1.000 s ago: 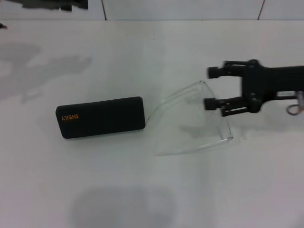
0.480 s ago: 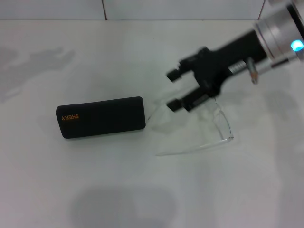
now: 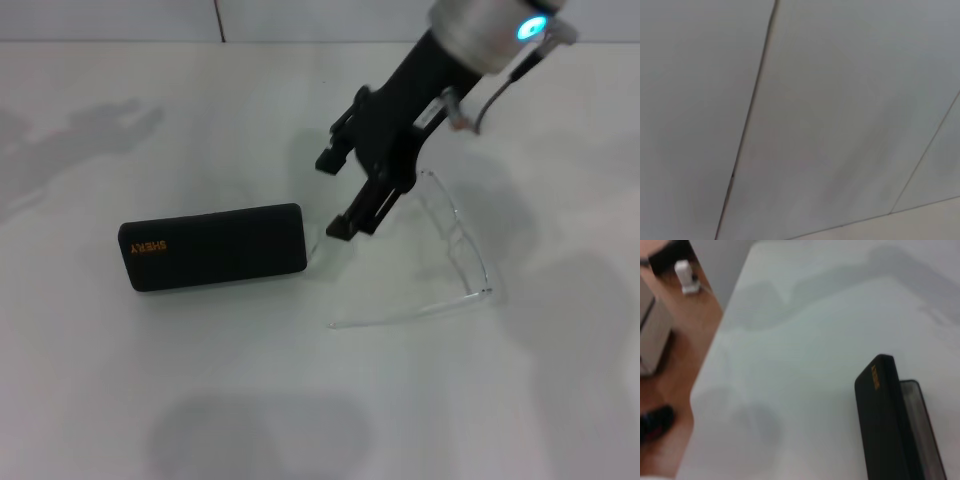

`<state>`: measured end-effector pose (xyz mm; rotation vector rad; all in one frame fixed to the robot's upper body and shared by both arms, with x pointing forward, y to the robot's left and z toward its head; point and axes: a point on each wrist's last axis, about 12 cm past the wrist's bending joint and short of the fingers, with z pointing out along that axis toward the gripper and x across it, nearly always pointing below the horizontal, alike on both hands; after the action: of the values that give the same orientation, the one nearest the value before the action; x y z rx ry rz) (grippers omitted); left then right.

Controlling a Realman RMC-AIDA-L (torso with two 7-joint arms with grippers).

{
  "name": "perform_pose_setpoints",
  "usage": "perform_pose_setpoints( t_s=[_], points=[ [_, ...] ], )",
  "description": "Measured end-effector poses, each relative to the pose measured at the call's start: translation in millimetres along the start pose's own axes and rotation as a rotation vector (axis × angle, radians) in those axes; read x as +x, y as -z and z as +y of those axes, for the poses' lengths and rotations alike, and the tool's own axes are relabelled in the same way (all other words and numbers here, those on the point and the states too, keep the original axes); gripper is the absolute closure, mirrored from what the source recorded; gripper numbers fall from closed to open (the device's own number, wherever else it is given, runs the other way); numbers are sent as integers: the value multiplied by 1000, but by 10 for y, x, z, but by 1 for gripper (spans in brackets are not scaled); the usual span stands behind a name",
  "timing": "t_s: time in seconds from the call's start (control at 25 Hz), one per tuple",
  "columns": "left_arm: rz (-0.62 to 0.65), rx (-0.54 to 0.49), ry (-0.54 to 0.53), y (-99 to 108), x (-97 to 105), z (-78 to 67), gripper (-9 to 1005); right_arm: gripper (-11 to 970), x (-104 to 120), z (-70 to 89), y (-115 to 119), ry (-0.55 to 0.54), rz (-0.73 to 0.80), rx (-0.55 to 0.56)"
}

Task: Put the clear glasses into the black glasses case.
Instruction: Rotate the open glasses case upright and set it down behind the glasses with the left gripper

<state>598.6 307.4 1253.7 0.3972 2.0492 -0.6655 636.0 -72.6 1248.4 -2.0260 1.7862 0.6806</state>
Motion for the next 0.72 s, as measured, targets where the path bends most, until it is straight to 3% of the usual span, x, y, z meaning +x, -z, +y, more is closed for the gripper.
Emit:
perform_pose_setpoints(
  t_s=[0.44,0.72],
  points=[
    [-66,-35,12,136,74,114,589,144,-305,-100,-173,142,63,90],
    [-158,-158,50,376,120,408,588,153,-313,-138,-314,179,63,98]
  ],
)
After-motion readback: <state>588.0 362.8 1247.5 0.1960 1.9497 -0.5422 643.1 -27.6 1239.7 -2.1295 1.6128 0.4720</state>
